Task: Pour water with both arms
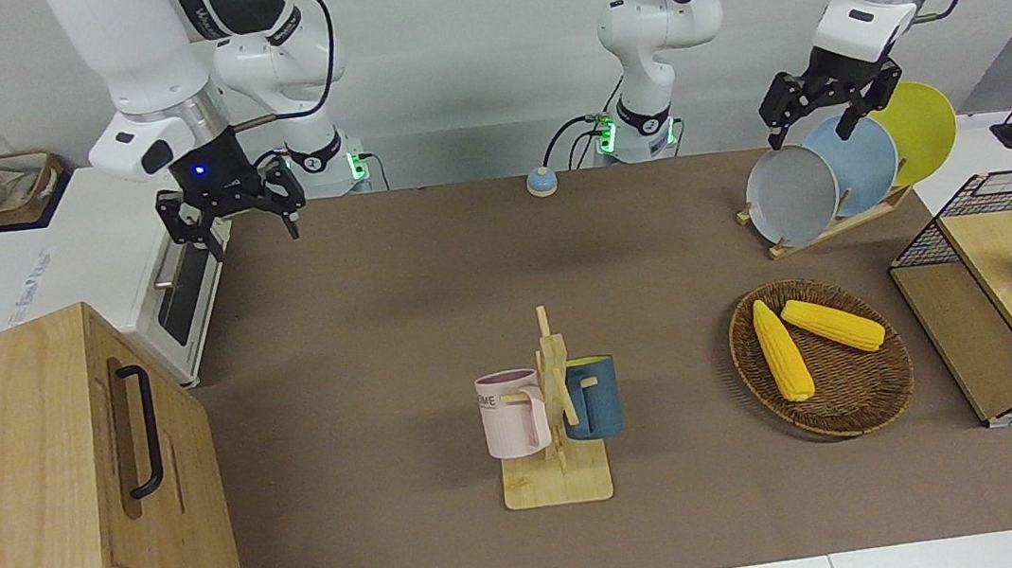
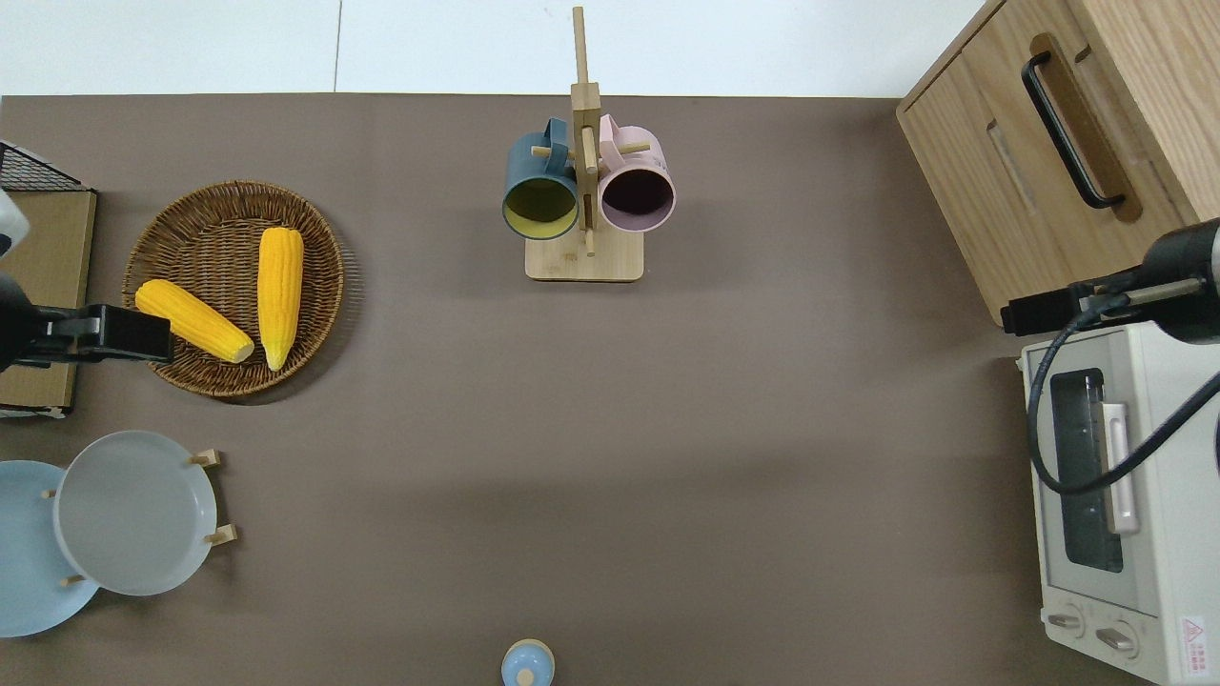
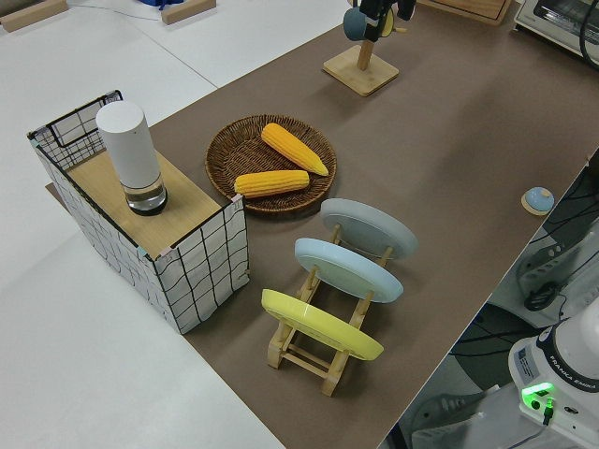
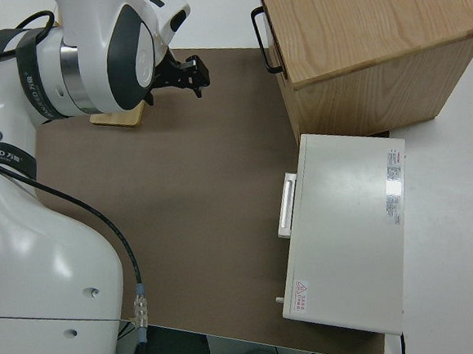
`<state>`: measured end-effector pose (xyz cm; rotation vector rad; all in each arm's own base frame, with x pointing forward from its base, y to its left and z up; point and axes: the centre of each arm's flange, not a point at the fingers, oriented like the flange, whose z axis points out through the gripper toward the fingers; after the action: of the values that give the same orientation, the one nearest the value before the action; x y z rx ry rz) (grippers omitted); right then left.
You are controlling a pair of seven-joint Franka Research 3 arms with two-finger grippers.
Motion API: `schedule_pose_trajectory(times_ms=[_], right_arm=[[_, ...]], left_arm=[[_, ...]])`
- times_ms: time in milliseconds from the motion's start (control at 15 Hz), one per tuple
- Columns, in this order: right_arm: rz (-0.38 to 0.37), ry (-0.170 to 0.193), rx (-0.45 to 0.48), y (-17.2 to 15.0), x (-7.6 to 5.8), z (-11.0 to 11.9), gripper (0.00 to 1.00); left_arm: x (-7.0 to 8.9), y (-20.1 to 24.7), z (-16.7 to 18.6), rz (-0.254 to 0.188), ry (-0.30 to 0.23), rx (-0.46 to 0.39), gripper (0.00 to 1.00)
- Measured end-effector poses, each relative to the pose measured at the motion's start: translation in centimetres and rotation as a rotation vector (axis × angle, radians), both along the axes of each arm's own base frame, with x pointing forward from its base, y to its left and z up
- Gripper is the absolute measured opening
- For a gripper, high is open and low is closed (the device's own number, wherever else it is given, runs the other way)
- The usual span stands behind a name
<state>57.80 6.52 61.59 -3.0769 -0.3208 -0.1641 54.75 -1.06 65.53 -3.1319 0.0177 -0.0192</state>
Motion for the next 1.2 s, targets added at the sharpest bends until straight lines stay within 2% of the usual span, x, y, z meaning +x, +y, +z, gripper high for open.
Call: schedule_pose_trajectory(times_ms=[133,267,400,600,733,1000,1067,1200], right_arm=[[0.023,0.002,0.001,2.0,0.0,-1.1,0.99],[0.025,-0.015,0.005,3.0,0.2,-2.1,0.99],[0.011,-0.059,0.018,4.6,0.6,-2.7,0.99],[0.010,-0.101,0.035,6.7,1.1,-3.7,0.99],[0.029,-0.135,0.048,8.3,1.9,-4.9,0.99],[0.064,-0.236,0.081,11.2,4.1,-7.3,0.99],[0.081,-0.265,0.069,11.7,4.6,-7.9,0.99],[0.141,-0.298,0.016,12.7,5.2,-9.1,0.99]], left_arm=[[0.0,1.5,0.0,-0.018,0.004,0.001,1.00],[-0.1,3.1,-0.1,-0.038,0.007,0.001,1.00],[-0.2,5.1,-0.2,-0.060,0.010,0.001,1.00],[-0.3,8.6,-0.6,-0.071,0.019,0.001,1.00],[-0.4,11.2,-1.0,-0.084,0.025,0.001,1.00],[-0.6,15.8,-1.5,-0.113,0.009,0.012,1.00],[-0.6,17.1,-1.8,-0.124,0.005,0.017,1.00],[-0.8,19.2,-2.2,-0.136,-0.001,0.026,0.99]])
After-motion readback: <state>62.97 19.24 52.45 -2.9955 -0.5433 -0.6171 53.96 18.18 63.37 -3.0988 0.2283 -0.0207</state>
